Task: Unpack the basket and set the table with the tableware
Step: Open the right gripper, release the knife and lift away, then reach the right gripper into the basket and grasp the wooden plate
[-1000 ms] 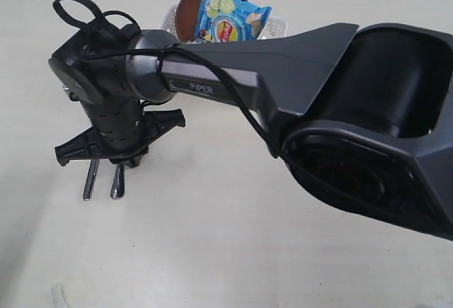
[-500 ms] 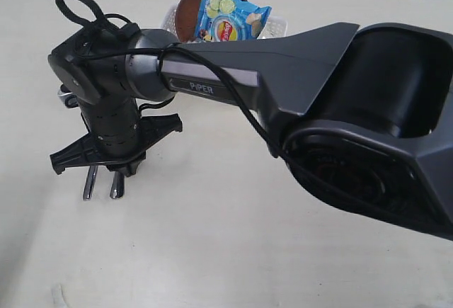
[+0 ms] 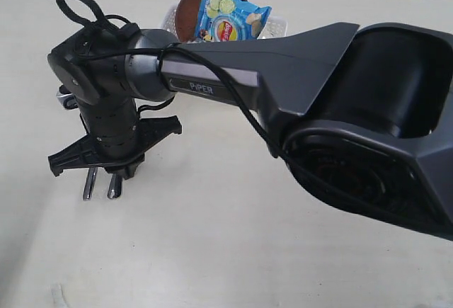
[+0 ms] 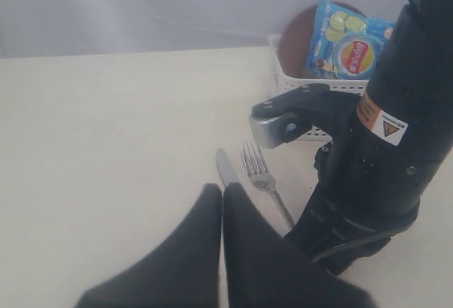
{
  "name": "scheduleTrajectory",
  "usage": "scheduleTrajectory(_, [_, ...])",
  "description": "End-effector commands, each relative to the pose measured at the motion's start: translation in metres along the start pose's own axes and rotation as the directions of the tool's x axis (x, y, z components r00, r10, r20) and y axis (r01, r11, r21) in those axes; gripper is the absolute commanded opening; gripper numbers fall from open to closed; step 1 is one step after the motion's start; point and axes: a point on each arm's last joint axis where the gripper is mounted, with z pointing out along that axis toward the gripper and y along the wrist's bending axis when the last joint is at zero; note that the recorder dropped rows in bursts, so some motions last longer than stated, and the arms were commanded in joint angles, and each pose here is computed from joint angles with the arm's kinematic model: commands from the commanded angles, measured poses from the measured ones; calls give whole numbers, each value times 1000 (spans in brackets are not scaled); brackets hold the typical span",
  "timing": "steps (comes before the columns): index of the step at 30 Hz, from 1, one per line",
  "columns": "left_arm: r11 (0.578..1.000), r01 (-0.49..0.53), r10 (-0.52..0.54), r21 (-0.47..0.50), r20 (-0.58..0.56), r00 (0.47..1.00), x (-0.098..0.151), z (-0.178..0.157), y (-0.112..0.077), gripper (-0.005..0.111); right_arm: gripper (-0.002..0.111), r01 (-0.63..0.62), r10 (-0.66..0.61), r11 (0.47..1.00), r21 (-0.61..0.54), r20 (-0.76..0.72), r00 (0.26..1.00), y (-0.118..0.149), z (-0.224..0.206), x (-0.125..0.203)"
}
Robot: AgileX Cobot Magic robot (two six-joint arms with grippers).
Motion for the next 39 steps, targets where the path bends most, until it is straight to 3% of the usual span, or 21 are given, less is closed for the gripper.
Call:
scheduleTrajectory(1, [1000,-3,3,5,1,1000,1,0,0,0,0,14,-14,1000,3,5,1000,-1,-7,0])
scheduleTrajectory(8, [1000,-3,3,5,1,1000,1,0,0,0,0,77,-92,993,92,167,982,-13,-57,-11])
scheduleTrajectory(15, [1000,-3,3,5,1,1000,1,0,0,0,0,126,-201,962,244,317,927,-47,-149,-12])
scheduleTrajectory(26, [1000,-3,3,5,1,1000,1,0,0,0,0,128,-251,954,272,487,837,-98,-274,19])
scheduleTrajectory(32, [1000,-3,3,5,1,1000,1,0,0,0,0,56,-233,929,366,458,858,-147,-276,26])
scheduleTrajectory(39, [1000,-3,3,5,1,1000,1,0,0,0,0,-39,-112,928,369,377,919,-235,-240,24])
